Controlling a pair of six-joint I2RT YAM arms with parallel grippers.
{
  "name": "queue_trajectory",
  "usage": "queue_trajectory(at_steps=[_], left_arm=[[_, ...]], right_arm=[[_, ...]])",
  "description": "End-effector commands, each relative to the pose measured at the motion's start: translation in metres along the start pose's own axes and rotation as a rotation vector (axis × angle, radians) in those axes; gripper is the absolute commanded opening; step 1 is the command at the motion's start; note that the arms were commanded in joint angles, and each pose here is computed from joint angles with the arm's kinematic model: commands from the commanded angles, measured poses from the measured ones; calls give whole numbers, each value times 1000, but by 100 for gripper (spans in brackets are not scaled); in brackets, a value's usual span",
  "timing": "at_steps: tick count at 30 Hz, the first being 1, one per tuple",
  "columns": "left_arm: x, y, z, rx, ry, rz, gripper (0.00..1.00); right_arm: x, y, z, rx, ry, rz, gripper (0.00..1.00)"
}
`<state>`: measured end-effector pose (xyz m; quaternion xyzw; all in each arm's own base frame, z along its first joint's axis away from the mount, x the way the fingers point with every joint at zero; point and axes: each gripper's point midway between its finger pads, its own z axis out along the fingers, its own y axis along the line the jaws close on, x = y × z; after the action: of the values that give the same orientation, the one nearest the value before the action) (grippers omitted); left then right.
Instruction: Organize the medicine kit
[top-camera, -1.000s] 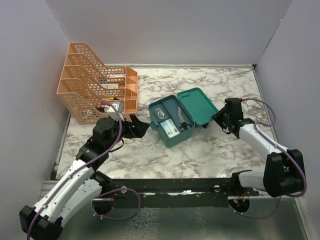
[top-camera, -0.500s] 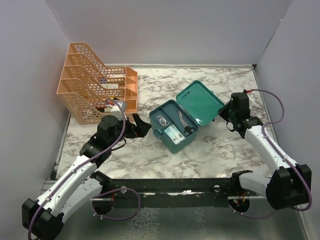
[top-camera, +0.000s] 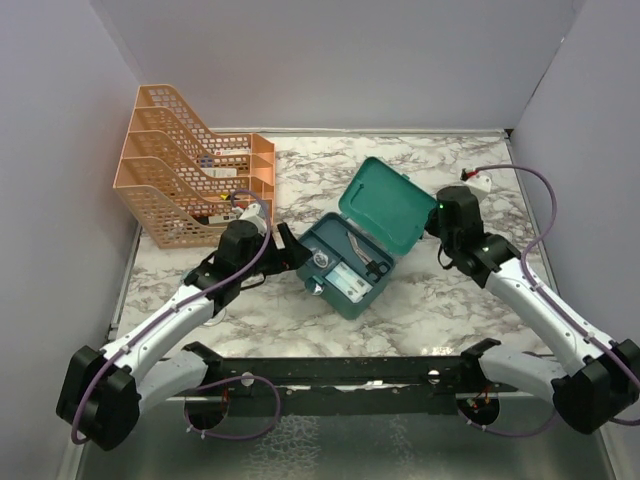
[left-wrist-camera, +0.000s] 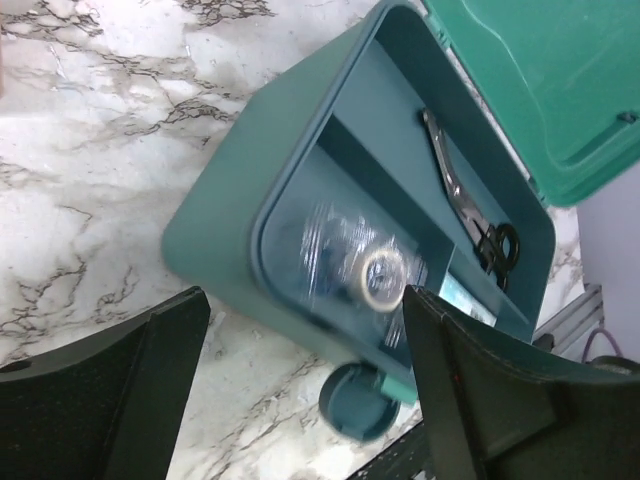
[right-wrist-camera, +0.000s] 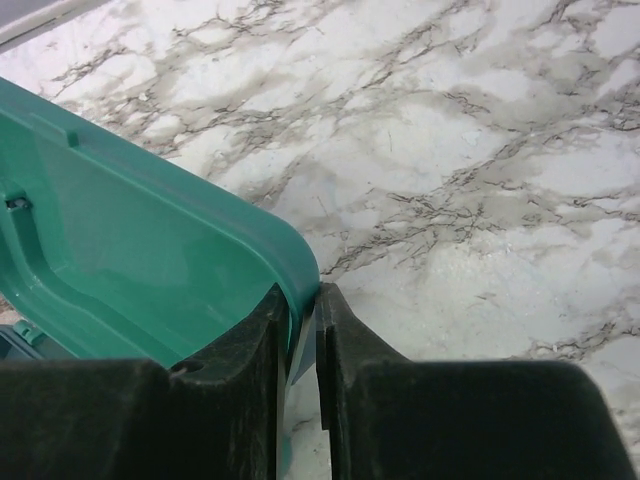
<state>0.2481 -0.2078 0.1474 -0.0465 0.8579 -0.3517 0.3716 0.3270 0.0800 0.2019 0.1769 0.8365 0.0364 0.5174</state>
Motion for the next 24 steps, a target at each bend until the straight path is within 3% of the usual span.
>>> queue_trajectory(at_steps=[1,5,9,19,24], left_arm=[[-11,-14,9,56,-29,-50,77],[-11,-9,15,36,-39,-70,61],[-8,-1,18,4,-32,-79,54],[-2,5,21,-4,-27,-82,48],[-3,5,21,-6,-28,-76,48]], right_arm=[[-11,-1,-17,94,-74,-94,10],[-12,9,-27,107,-111,-140,10],[-14,21,-37,115,-144,-192,10],[-7,68,-67,-18,-223,-368,12],[7,90,-84,-126,-267,-471,18]])
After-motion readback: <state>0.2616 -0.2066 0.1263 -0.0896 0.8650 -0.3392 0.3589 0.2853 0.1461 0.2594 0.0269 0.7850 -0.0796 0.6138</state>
